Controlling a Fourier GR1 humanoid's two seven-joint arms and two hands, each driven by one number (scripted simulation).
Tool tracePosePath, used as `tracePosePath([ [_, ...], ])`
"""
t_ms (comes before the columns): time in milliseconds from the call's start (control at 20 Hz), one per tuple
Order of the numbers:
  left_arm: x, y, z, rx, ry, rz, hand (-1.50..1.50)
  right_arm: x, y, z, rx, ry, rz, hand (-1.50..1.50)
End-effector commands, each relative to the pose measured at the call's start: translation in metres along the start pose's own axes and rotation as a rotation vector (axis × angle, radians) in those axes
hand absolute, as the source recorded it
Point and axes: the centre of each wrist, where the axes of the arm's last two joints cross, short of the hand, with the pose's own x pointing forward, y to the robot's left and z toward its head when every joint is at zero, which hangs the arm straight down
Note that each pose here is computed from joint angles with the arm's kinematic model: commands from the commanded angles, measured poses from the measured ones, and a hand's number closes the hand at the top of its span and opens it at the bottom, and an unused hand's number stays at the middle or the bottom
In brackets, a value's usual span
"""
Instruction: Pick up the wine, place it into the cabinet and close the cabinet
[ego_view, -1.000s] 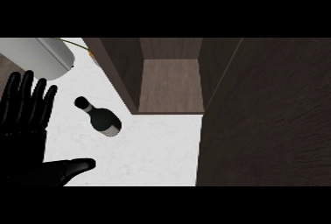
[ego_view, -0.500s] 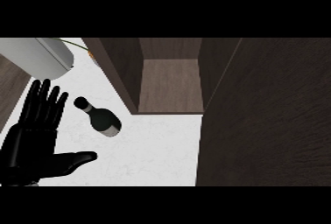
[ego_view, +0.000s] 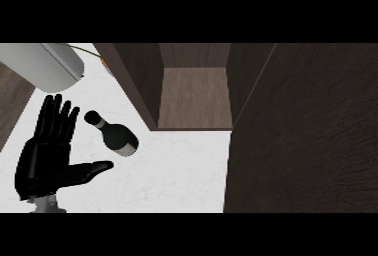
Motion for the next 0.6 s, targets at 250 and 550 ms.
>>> tracePosePath([
  [250,-0.040,0.021,0.002,0.016,0.017,-0.032,-1.50,0.025,0.008,0.012,0.021,-0.077,-0.031,-1.50],
  [550,-0.071,0.012,-0.019,0.015,0.021,-0.017,-1.50,0.026,-0.007,0.027,0.052,-0.051,-0.014,-1.50],
])
